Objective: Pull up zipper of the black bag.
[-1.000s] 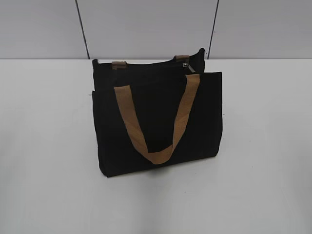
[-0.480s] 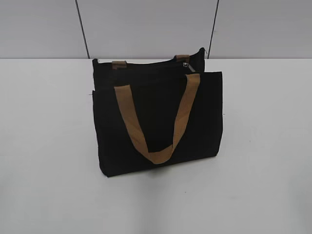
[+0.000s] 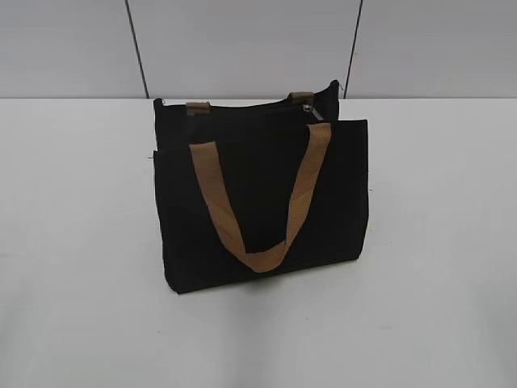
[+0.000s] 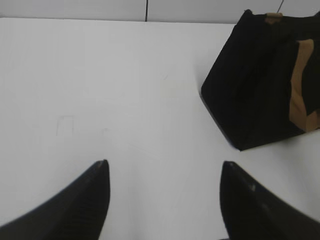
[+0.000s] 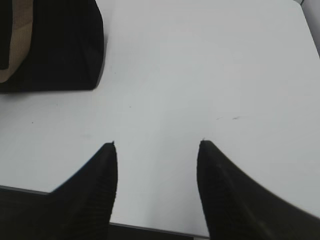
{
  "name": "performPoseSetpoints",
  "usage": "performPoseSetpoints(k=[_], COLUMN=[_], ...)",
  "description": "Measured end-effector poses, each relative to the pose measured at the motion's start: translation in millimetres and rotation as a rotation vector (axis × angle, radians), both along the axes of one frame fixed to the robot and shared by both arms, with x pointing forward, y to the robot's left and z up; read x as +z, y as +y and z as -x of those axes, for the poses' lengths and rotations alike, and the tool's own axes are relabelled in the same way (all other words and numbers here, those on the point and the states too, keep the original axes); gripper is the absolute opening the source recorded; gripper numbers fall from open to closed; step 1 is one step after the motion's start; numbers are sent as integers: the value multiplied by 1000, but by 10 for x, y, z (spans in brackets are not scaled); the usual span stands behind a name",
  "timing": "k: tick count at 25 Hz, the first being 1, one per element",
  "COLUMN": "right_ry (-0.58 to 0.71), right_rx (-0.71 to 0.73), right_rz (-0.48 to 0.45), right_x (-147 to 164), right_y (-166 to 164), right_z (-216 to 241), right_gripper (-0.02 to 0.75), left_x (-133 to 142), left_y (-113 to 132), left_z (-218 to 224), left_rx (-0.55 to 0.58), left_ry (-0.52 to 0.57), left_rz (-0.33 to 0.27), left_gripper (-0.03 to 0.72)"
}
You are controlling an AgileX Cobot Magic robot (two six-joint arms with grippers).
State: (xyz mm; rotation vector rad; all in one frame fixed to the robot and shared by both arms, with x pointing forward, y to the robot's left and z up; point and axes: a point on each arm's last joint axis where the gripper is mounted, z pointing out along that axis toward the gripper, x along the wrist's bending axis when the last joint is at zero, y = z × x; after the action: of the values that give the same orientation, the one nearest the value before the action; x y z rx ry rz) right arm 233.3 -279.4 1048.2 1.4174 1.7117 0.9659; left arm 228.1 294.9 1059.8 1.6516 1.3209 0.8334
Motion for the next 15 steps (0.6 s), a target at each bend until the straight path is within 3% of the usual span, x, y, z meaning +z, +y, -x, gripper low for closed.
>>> performPoseSetpoints(k=[15], right_ry=[1], right_rx=[5], right_rz=[-6], right_x=[-4], right_y=[5], right_z=[-2], right_gripper=[403], left_x=[4], left_y=[-3], left_z=[1], left_rx=[-2], left_ry=[-5], left_rz=[3], left_gripper=[519])
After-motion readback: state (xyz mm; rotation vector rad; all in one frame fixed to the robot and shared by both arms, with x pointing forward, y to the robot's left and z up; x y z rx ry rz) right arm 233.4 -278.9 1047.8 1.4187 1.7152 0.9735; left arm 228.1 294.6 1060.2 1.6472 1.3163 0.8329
